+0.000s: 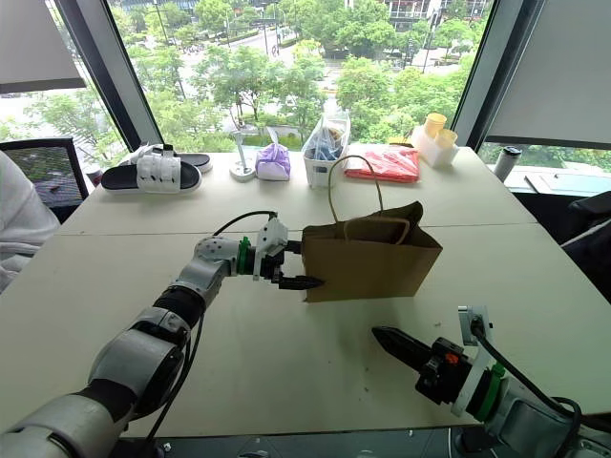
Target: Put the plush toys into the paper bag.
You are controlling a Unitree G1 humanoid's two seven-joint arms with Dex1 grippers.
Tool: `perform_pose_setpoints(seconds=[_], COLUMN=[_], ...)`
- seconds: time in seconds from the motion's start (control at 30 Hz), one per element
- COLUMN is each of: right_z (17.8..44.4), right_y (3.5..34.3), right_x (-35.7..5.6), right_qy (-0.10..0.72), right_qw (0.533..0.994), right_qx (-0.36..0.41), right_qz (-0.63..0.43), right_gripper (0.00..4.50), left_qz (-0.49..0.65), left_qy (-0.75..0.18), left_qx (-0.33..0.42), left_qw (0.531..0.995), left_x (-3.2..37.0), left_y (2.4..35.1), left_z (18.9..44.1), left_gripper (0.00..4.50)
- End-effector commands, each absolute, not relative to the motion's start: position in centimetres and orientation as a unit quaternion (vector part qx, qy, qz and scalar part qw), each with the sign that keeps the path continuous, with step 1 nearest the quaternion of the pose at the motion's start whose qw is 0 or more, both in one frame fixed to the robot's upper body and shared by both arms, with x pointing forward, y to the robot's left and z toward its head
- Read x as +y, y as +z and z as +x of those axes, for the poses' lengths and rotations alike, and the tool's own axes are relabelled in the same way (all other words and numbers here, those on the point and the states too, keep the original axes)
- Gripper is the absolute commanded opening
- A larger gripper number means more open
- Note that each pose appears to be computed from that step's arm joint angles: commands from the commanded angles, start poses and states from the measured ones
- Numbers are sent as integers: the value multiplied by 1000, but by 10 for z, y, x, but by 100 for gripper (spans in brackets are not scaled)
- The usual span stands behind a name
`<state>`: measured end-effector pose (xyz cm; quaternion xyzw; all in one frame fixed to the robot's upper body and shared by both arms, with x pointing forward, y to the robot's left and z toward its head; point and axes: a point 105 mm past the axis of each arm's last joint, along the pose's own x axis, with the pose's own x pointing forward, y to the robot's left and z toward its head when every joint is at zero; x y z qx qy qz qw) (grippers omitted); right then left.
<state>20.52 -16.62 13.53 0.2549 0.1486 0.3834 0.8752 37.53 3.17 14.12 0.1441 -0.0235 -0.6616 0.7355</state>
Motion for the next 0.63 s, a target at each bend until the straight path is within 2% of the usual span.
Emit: perform_pose_setpoints(seconds=[0.03,0.23,0.37,0.5,0.63], right_z=[207,215,228,235,241], right_y=[143,145,149,152,144], right_x=[-162,-168,-181,-192,-201], right_qy=[397,387,361,340,324], right_qw=[875,885,903,915,927], right_qx=[134,126,104,91,106], right_qz=[241,226,208,196,159], right_gripper=[0,0,0,0,0], left_qz=[147,99,36,11,-14], left_qy=[-643,-599,-572,-540,-470], left_qx=[-57,-52,-10,31,83], left_qw=[750,793,820,841,879], left_x=[40,81,118,136,158], left_y=[165,178,173,164,138], left_z=[382,375,340,311,276], left_gripper=[445,445,445,445,445])
